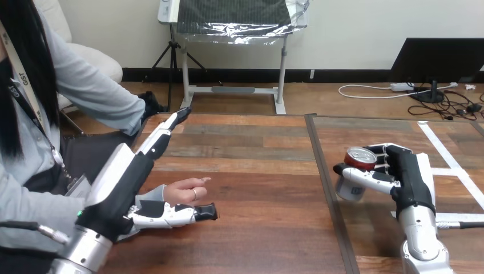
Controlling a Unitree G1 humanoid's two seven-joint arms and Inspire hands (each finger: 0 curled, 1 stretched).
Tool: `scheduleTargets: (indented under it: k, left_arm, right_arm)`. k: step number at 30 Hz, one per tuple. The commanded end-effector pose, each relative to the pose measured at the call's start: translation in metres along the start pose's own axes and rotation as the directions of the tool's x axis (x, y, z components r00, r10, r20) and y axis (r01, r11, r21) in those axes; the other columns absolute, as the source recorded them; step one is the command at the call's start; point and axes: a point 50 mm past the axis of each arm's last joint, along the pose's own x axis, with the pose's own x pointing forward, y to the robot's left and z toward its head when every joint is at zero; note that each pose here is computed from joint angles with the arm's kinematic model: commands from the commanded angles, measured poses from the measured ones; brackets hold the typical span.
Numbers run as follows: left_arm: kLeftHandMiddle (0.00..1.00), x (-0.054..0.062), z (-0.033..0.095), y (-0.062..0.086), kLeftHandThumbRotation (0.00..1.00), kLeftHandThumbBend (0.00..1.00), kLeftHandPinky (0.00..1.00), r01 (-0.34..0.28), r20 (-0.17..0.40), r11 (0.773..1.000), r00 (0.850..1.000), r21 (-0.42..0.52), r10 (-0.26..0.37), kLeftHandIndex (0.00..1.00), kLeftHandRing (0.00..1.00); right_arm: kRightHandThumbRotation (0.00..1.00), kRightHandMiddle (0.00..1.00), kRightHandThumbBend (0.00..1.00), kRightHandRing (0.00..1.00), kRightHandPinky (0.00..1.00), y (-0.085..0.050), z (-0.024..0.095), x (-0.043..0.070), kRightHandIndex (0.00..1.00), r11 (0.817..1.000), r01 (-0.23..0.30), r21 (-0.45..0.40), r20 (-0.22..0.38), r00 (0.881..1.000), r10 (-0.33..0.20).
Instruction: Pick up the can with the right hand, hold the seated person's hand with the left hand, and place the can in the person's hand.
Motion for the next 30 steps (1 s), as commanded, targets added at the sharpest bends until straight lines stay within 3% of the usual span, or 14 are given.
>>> scheduleTargets:
  k: [1,11,30]
  left_arm:
    - [0.95,0.018,0.015,0.017,0.31,1.0,0.89,-0.009,0.083,0.996,0.997,0.086,0.002,0.97,0.96]
    - [0.95,0.022,0.015,0.024,0.32,1.0,0.87,0.043,0.039,0.988,0.998,0.148,-0.05,0.96,0.95]
    - [0.93,0.034,0.016,0.037,0.33,1.0,0.87,0.162,-0.001,0.953,0.986,0.258,-0.167,0.94,0.92]
  right_arm:
    - [0.0,0.49,0.78,0.42,0.37,0.001,0.058,0.023,0.51,0.999,0.003,0.037,0.221,0.975,-0.011]
    - [0.0,0.48,0.77,0.42,0.37,0.002,0.065,0.024,0.51,0.998,-0.021,0.063,0.253,0.968,0.005]
    - [0.0,0.49,0.77,0.43,0.37,0.006,0.075,0.028,0.52,0.999,-0.031,0.021,0.272,0.962,0.024]
